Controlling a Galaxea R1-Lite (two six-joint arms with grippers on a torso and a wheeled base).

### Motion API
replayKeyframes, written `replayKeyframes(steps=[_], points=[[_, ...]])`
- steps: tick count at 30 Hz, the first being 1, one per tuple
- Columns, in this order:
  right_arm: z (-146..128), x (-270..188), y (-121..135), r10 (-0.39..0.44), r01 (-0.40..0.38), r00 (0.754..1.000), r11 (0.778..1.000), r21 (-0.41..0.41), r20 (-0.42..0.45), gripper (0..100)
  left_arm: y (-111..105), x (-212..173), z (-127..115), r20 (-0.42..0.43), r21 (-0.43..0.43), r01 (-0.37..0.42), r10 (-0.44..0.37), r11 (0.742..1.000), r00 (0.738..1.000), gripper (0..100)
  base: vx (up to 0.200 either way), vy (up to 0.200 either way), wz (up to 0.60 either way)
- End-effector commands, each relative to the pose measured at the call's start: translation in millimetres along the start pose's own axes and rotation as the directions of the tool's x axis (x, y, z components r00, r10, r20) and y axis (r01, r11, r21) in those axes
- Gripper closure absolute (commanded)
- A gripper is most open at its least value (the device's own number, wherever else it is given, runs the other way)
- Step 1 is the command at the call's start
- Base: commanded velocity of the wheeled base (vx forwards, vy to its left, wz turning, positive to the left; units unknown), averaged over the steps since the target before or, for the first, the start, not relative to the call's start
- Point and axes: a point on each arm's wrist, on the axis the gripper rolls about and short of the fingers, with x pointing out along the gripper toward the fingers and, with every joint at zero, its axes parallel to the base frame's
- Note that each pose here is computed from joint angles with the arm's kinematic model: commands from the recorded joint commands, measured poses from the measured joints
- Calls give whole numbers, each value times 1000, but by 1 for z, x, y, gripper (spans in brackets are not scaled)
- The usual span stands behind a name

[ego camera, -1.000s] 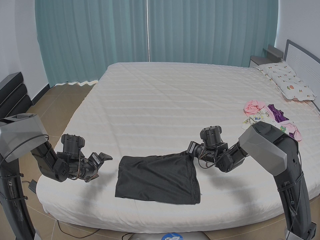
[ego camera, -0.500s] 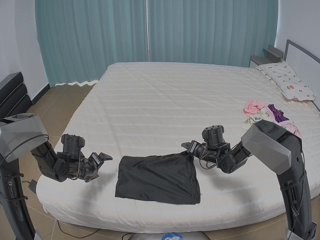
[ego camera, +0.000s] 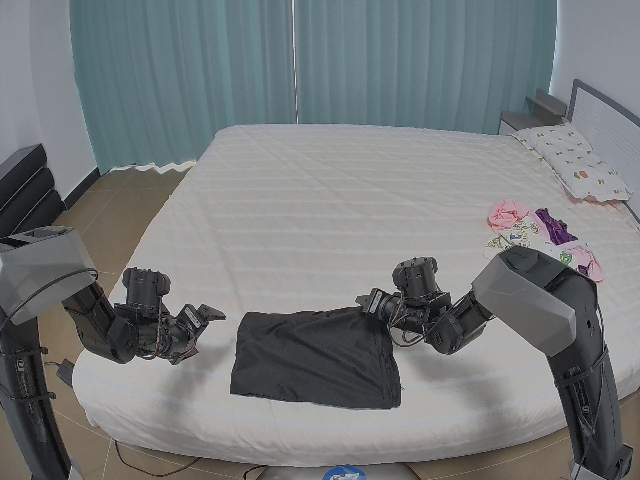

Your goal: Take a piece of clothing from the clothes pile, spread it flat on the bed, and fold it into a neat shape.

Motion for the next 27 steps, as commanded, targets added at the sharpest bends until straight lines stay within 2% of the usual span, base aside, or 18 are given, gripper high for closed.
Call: replayKeyframes(steps=[1,10,27], points=[[0,1,-3,-8,8,1000,1000,3,1,100,-1,0,0,2,-8,3,-3,1000,1000,0,0,0,0],[17,0,-13,-35,33,998,999,30,57,100,-2,0,1,3,-14,6,-6,1000,1000,0,0,0,0],[24,3,-28,-39,31,994,996,82,102,100,0,1,0,4,-14,-1,1,1000,1000,0,0,0,0]])
